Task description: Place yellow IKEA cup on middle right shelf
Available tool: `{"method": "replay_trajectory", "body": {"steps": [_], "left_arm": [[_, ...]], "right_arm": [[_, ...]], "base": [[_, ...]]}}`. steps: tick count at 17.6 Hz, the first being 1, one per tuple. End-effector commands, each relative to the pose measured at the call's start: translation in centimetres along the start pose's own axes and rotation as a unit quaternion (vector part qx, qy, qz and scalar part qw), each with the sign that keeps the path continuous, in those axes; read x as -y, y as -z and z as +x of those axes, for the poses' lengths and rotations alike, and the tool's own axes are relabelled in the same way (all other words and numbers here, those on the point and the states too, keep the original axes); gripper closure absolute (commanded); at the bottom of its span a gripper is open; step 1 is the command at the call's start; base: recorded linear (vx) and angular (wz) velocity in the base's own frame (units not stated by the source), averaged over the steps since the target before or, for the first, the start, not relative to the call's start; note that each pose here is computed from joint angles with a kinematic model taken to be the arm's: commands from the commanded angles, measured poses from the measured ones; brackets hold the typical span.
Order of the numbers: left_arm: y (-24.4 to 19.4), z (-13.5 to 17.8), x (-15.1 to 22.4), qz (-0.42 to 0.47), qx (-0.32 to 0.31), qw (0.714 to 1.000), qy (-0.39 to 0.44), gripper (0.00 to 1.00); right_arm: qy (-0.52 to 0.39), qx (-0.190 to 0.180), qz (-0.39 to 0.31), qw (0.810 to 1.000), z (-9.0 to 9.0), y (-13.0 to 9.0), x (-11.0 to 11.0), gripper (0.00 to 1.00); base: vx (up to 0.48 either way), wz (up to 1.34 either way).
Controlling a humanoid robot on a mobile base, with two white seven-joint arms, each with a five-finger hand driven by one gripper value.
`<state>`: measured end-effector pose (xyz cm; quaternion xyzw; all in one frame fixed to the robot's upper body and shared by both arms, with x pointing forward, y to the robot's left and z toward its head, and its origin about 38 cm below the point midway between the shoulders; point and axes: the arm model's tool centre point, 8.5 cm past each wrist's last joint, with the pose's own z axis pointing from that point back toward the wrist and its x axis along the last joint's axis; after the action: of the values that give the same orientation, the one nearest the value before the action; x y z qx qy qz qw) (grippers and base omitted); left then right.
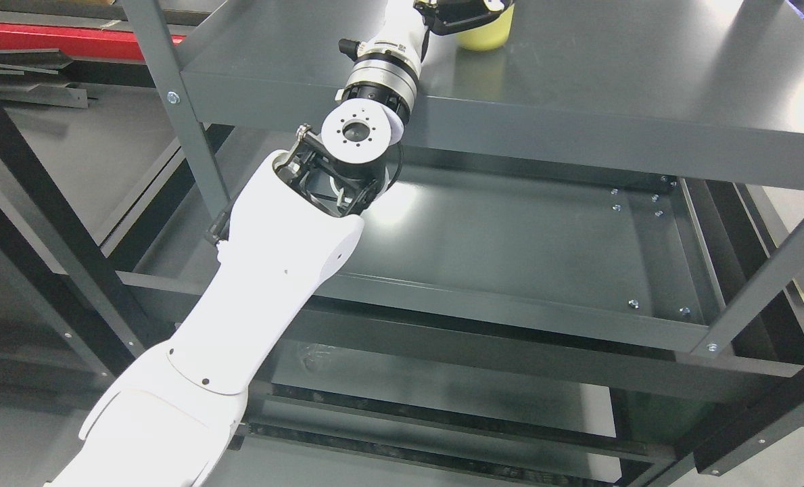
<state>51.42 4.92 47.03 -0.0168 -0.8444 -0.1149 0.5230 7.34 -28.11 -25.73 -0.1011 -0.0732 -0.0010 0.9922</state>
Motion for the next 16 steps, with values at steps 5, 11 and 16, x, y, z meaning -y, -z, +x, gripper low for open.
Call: {"method": "replay_trajectory", "body": {"steps": [5,11,16], "left_arm": [[-0.2,-0.1,0.2,-0.007,0.005,1.0,0.015,0.01],[-0.6,1.4,0.3,-0.011,0.055,0.998,-0.007,0.01],[-0.7,2.4,0.0,-0.007,0.101,0.995,-0.027,0.01]], "right_arm": [[0.002,-0.008,-0.007,1.0,-0.9,0.1,1.0,0.01],[0.002,-0.008,-0.007,1.0,-0.9,0.1,1.0,0.01],[0.002,-0.008,-0.007,1.0,-0.9,0.1,1.0,0.01]], "base": [[0.0,0.0],[0.0,0.0],[0.0,0.0]]}}
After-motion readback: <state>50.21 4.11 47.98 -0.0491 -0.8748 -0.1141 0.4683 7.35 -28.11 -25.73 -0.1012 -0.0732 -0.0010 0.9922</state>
